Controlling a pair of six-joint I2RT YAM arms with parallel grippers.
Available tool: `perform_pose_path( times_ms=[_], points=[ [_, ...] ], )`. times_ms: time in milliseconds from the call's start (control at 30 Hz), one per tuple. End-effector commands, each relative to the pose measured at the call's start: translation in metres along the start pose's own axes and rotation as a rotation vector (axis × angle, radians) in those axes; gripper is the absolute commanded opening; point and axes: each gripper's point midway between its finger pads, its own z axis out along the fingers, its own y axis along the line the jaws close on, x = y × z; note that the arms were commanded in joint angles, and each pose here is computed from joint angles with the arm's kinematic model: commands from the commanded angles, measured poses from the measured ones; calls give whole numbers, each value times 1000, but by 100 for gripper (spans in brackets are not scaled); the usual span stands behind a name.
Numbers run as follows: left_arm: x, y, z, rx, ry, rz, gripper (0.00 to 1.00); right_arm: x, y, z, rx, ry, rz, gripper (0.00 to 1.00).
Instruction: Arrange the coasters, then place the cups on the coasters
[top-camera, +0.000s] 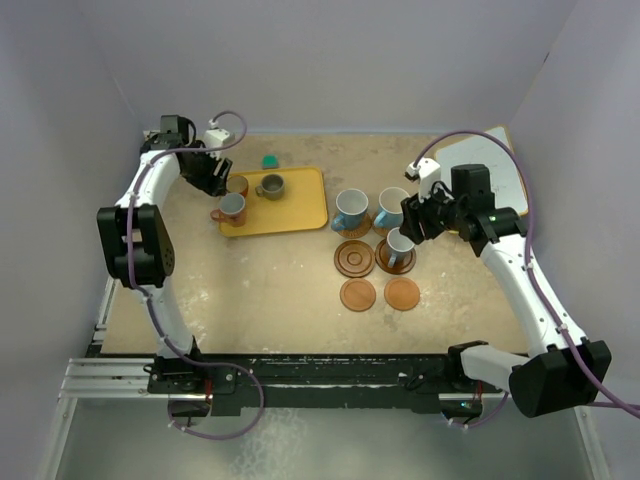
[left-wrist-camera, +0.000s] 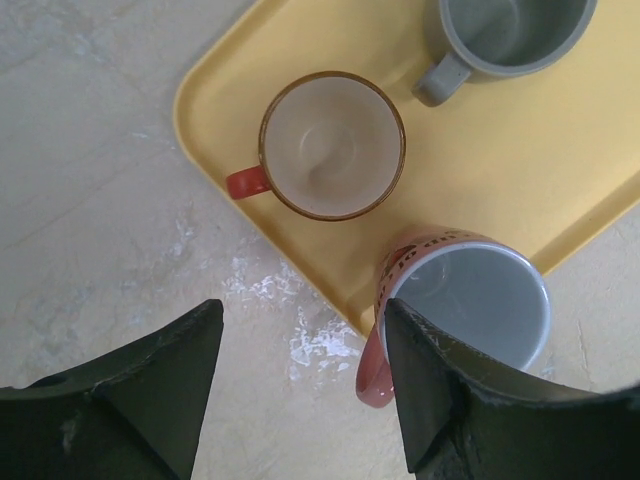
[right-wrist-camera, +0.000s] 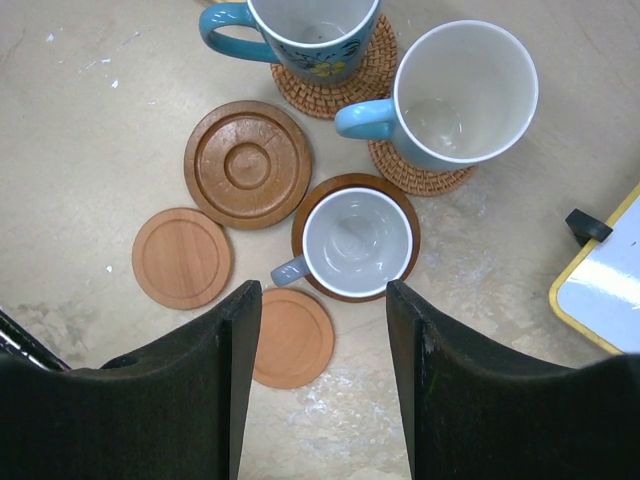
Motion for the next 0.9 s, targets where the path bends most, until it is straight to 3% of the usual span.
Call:
perform_pose_path(
  times_ms=[0,533,867],
  points=[
    [-7,-6,1,89,-1,71,62,1,1,-3,-3,-8,-24,55],
    [-2,-25,19,229,54,130,55,5,0,0,-7,7,-23,56],
    [-4,-38,33,243,113,207,43,7,-2,-1,-1,10,-22,56]
  ],
)
